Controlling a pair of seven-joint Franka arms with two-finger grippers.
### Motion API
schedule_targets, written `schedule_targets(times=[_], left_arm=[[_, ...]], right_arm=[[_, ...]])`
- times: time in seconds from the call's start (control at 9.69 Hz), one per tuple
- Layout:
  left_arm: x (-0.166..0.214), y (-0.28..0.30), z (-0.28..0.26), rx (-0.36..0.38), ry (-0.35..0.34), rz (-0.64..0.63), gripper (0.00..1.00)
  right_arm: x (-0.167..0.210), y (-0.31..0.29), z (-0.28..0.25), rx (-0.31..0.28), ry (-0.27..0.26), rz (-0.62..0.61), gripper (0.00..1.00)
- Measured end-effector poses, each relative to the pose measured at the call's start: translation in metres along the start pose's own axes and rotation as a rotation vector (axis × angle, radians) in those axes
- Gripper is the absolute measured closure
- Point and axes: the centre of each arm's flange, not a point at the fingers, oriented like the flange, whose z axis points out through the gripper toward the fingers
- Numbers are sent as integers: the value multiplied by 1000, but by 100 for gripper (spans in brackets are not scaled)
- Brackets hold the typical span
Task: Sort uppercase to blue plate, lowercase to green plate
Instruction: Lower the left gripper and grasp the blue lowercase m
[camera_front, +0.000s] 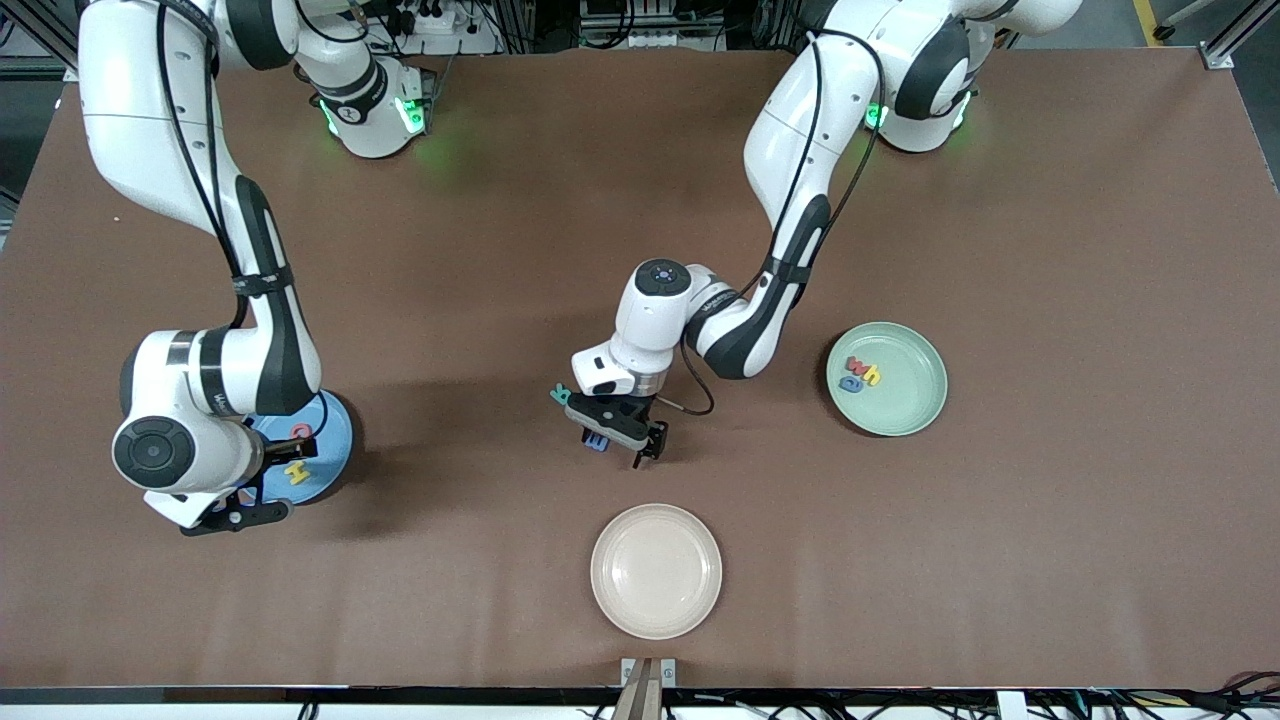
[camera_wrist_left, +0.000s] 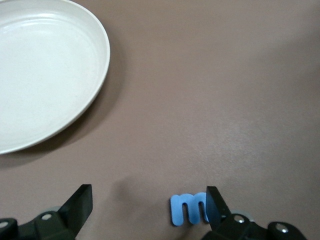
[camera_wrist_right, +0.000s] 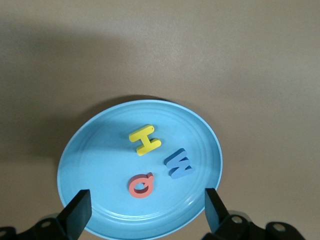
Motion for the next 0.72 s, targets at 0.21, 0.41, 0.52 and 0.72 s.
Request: schedule_targets(times=[0.21,0.41,0.52,0.72], left_arm=[[5,6,-4,-22,7,-33,0],[7,18,-8,-47,22,-43,0],[6,22,-8,-54,28,-42,0],[0,25,-2,-60,34,-38,0]], right_arm=[[-1,9,4,2,-4,12,0],[-2,15,7,4,-8,22,0],[-3,18,8,5,-10,26,0],[-3,21,10,6,-12,29,0]])
